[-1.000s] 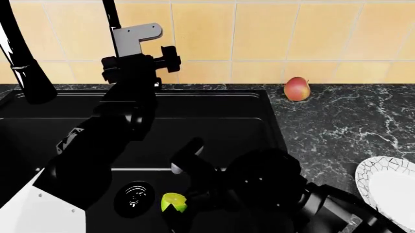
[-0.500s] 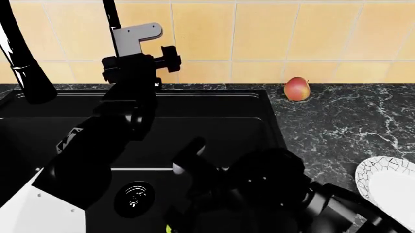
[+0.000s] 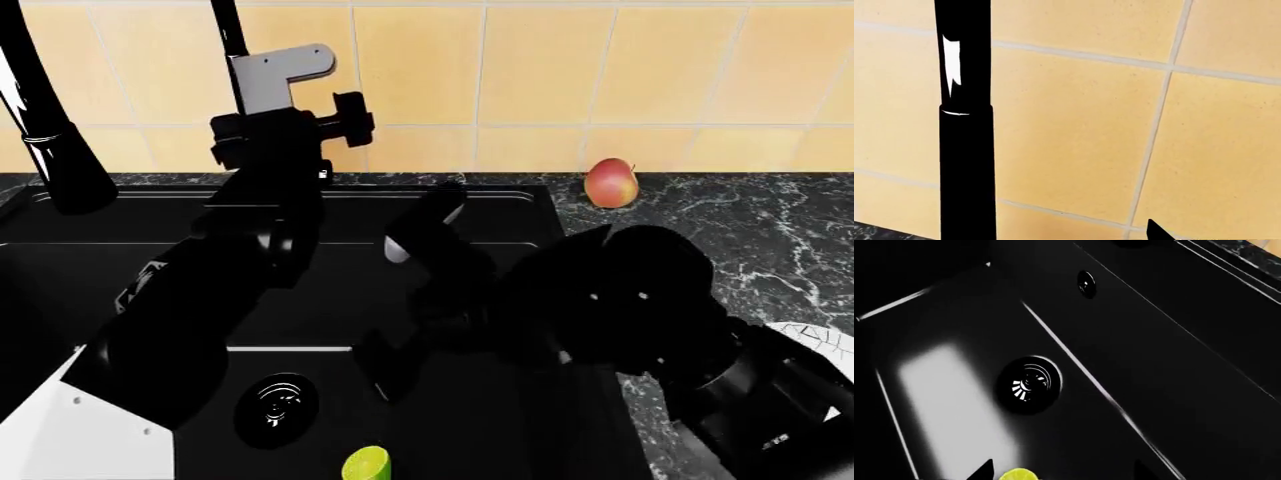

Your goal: Pick the lime from the counter and place it in the sink. Then turn on the sink faucet.

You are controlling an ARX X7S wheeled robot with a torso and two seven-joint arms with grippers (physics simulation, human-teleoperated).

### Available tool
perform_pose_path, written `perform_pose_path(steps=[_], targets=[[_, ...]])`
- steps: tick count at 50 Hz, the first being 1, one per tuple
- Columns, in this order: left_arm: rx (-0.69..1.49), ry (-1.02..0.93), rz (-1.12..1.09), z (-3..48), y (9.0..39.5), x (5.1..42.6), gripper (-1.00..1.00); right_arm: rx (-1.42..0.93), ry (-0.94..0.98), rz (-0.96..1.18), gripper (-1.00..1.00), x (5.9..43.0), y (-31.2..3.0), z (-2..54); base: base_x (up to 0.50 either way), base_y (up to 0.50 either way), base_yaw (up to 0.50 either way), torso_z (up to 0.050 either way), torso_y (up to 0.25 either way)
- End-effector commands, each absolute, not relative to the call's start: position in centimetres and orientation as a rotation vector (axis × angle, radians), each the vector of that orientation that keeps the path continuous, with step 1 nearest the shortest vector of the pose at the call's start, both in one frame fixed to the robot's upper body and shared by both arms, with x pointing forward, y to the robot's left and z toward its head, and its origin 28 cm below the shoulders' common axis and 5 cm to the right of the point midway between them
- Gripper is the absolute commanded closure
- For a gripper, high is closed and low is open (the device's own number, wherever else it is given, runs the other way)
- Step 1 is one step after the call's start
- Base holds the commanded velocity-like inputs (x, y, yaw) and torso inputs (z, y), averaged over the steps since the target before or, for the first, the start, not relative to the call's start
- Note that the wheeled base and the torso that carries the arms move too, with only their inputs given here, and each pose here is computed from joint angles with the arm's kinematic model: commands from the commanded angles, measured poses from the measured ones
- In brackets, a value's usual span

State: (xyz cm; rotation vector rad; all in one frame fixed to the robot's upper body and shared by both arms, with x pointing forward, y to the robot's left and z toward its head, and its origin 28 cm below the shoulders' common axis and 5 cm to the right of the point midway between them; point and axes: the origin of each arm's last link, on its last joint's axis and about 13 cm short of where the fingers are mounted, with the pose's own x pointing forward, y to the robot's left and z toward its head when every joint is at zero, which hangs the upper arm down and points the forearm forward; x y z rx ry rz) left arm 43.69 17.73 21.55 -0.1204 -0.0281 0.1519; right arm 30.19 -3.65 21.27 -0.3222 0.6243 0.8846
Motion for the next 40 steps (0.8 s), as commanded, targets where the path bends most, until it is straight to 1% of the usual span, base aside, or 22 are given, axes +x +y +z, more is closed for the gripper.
perform_pose_path(steps=[1, 16, 22, 32, 40], targets=[[-0.12, -0.038, 0.114, 21.8, 17.5, 43.7, -1.0, -0.315, 0.498, 0.781, -1.0, 30.0, -5.3, 24.9, 0.0, 0.0, 0.0, 0.0, 0.0], [-0.12, -0.063, 0.095, 22.5, 17.2, 43.8, -1.0, -0.27, 0.34, 0.611, -1.0, 30.4, -7.3, 28.5, 0.0, 0.0, 0.0, 0.0, 0.0], [-0.13, -0.069, 0.092, 22.5, 17.1, 43.8, -1.0, -0.26, 0.301, 0.547, -1.0, 30.6, -8.3, 29.1, 0.0, 0.0, 0.0, 0.0, 0.0], [-0.142, -0.077, 0.086, 22.6, 16.9, 43.8, -1.0, -0.201, 0.214, 0.378, -1.0, 31.2, -10.5, 30.2, 0.0, 0.0, 0.0, 0.0, 0.0], [-0.147, -0.048, 0.088, 22.5, 16.9, 43.7, -1.0, -0.16, 0.146, 0.279, -1.0, 31.3, -12.1, 30.6, 0.0, 0.0, 0.0, 0.0, 0.0]])
